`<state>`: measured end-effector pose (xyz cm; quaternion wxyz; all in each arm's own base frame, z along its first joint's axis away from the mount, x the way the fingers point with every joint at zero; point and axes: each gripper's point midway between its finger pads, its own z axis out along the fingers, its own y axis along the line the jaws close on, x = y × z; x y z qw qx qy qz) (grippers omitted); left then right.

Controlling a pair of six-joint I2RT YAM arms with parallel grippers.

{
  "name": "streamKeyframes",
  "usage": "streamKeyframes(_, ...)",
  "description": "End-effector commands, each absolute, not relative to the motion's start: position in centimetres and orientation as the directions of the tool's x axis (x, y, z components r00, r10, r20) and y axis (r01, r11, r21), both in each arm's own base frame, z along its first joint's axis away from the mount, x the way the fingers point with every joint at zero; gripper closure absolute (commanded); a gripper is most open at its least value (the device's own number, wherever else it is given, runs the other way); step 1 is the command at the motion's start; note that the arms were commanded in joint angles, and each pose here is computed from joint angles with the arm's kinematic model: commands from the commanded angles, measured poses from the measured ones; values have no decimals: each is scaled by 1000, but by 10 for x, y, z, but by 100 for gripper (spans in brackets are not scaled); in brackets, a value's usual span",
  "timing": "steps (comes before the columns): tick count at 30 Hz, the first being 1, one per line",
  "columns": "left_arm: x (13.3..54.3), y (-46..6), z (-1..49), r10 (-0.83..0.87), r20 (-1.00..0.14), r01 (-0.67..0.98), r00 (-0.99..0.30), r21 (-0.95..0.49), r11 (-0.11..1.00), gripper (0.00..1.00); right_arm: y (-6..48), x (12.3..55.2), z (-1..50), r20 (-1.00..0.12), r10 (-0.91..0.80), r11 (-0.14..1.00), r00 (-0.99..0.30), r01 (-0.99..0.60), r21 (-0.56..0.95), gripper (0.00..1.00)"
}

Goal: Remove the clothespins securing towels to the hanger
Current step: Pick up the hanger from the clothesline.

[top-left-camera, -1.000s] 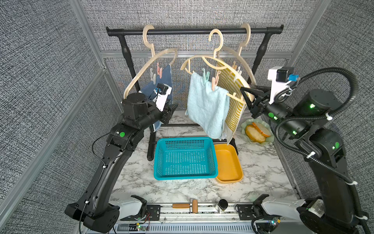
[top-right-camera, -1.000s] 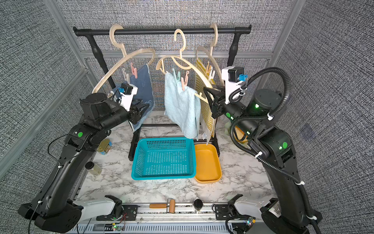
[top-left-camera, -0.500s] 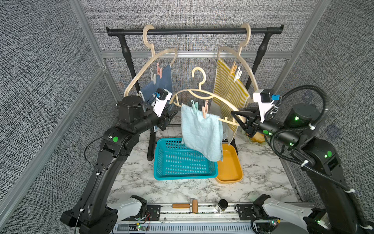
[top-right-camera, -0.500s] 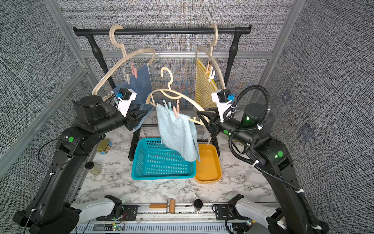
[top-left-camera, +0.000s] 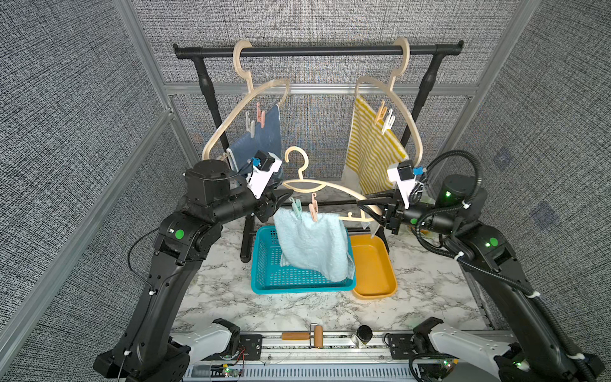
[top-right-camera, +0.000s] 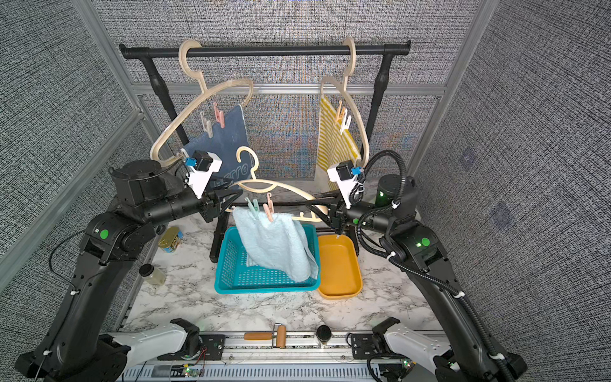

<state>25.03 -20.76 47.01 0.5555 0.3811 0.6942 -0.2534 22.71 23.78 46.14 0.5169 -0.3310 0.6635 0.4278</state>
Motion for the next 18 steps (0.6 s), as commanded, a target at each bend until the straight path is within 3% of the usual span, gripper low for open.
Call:
streamKeyframes(1,241,-211,467,253,-962,839,-99,56,541,57,250,220,481,-980,65,283,-186,-939,197,100)
streamKeyframes(10,244,-215,432,278,-949,846,-148,23,532,57,261,236,456,-966,101,162,-239,-954,253,100)
streamKeyframes(18,270,-207,434,244,-957,770,-158,35,637,64,264,246,435,-957,95,123,-272,-951,283,100)
